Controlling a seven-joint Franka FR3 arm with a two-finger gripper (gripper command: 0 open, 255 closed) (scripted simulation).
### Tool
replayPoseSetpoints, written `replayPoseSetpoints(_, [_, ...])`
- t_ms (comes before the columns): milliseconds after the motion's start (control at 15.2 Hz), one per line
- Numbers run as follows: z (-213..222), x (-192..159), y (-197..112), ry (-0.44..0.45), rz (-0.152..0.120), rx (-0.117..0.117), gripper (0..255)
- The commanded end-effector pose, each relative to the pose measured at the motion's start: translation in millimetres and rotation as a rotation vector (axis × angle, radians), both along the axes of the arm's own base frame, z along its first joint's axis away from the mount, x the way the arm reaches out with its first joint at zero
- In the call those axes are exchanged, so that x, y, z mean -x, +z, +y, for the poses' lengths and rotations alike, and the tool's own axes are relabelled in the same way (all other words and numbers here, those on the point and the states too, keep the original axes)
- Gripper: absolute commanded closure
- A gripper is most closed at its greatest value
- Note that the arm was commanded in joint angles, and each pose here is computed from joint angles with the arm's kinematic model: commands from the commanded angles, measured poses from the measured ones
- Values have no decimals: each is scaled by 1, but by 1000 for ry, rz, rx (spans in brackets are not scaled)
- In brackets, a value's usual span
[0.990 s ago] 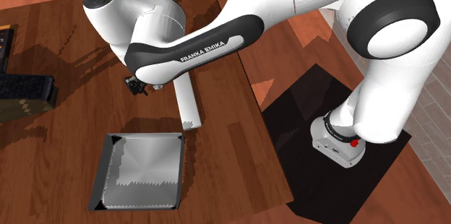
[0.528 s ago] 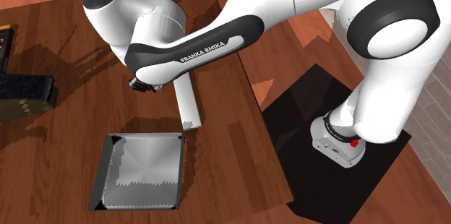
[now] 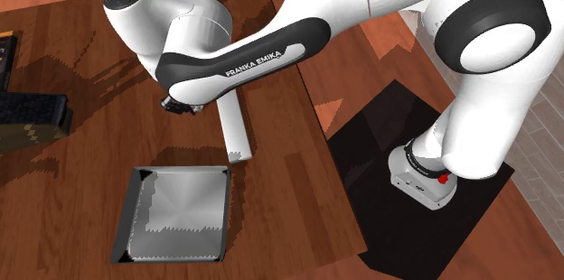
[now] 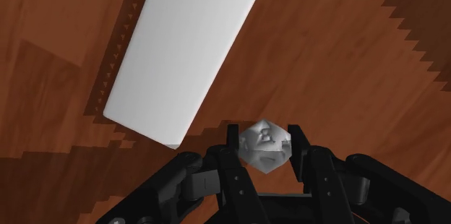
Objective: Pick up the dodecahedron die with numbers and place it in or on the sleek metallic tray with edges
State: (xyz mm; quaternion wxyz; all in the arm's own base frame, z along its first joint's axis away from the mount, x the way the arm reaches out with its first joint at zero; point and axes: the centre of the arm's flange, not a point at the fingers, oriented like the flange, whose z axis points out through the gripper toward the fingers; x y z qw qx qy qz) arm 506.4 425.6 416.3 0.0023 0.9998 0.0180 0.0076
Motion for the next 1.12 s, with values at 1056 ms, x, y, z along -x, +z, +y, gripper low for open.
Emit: replayPoseSetpoints(1056, [0,0,92,0,1,1,255])
